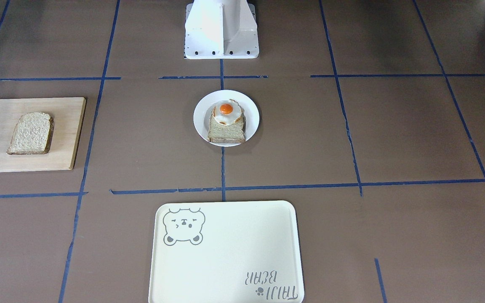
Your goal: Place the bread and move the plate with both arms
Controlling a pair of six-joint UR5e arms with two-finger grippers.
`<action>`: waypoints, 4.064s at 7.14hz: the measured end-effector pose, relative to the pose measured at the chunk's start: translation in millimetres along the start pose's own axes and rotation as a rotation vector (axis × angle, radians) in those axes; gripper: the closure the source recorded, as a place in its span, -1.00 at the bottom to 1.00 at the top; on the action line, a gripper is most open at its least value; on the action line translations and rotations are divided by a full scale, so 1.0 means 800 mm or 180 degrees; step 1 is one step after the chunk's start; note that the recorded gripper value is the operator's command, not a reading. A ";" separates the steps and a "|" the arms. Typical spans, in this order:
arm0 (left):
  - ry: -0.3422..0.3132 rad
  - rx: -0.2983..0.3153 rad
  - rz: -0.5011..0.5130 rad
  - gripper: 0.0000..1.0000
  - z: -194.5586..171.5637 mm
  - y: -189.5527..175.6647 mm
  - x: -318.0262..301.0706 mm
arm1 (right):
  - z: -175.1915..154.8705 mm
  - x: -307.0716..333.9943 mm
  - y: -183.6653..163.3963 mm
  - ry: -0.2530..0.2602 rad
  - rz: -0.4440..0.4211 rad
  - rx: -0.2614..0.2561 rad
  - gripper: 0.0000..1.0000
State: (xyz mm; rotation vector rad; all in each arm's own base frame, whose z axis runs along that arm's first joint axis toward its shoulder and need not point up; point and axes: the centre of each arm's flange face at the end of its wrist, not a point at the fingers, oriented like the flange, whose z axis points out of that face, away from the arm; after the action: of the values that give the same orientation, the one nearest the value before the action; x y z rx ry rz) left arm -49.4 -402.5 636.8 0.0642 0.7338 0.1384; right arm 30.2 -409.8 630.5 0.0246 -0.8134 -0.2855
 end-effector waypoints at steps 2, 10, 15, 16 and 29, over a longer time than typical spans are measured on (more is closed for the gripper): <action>-0.0002 -0.0001 0.0000 -1.00 0.000 0.000 0.000 | -0.001 -0.001 0.000 -0.0002 -0.0004 0.0006 -1.00; 0.0034 0.0074 0.0081 -1.00 -0.010 -0.005 0.014 | 0.015 -0.050 0.000 -0.0374 0.0774 0.0845 -1.00; 0.0296 0.0075 0.0058 -1.00 -0.007 -0.002 0.022 | 0.151 -0.187 -0.026 -0.0465 0.0864 0.1071 -0.93; 0.0299 0.0072 0.0055 -1.00 -0.007 -0.002 0.021 | 0.165 -0.190 -0.023 -0.0462 0.0856 0.1031 -0.86; 0.0300 0.0060 0.0043 -1.00 -0.003 -0.002 0.018 | 0.201 -0.201 -0.012 -0.0464 0.0774 0.0806 0.92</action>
State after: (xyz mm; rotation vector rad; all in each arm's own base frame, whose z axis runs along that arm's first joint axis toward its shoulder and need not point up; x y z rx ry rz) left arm -40.2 -401.5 624.9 0.0811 0.8290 0.1481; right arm -192.7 -363.1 625.3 0.1425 -0.9837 0.0470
